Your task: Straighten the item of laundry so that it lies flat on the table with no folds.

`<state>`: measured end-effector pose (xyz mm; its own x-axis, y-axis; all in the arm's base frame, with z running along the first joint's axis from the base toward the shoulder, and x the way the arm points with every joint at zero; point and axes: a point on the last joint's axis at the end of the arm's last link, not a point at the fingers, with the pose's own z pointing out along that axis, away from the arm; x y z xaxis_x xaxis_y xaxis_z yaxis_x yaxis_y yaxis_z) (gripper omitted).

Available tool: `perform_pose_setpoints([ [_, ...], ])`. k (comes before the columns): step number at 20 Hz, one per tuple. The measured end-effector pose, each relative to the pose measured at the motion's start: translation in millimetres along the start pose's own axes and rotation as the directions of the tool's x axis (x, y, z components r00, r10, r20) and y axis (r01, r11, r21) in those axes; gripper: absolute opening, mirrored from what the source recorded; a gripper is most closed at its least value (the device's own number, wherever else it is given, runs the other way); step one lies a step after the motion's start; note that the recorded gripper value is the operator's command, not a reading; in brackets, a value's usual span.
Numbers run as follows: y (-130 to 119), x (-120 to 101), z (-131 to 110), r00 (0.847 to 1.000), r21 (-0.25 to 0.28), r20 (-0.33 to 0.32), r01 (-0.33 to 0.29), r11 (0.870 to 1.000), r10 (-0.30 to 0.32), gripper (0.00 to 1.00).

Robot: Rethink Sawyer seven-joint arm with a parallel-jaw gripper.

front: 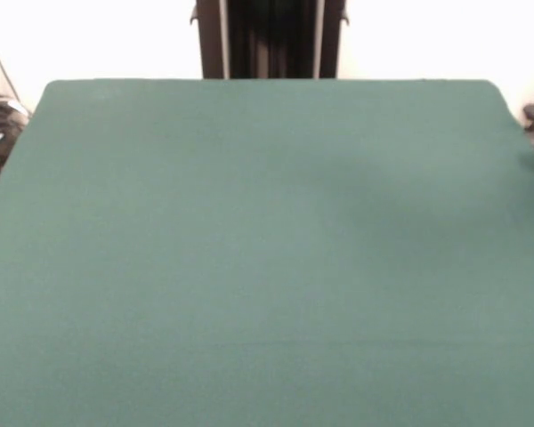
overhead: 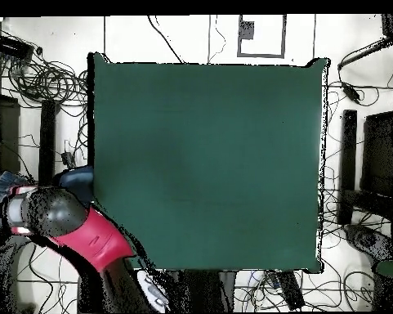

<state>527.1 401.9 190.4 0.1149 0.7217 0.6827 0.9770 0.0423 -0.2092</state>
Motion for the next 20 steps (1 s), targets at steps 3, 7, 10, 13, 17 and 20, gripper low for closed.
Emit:
perform_pose_setpoints([
  [3,6.3,-14.5,0.0,1.000,0.004,-0.004,-0.030,1.000,0.030,0.00],
  [7,14.7,-40.2,-4.1,0.999,0.012,-0.002,-0.054,0.998,0.054,0.00],
  [10,20.5,-77.5,-14.1,0.999,0.025,0.021,-0.042,0.999,0.042,0.00],
  [13,21.9,-108.6,-24.5,0.999,0.034,0.044,-0.024,0.999,0.023,0.00],
  [17,21.1,-151.0,-41.6,0.998,0.047,0.070,0.001,0.999,-0.004,0.00],
  [20,17.4,-181.1,-54.9,0.996,0.062,0.082,0.021,0.998,-0.026,0.00],
])
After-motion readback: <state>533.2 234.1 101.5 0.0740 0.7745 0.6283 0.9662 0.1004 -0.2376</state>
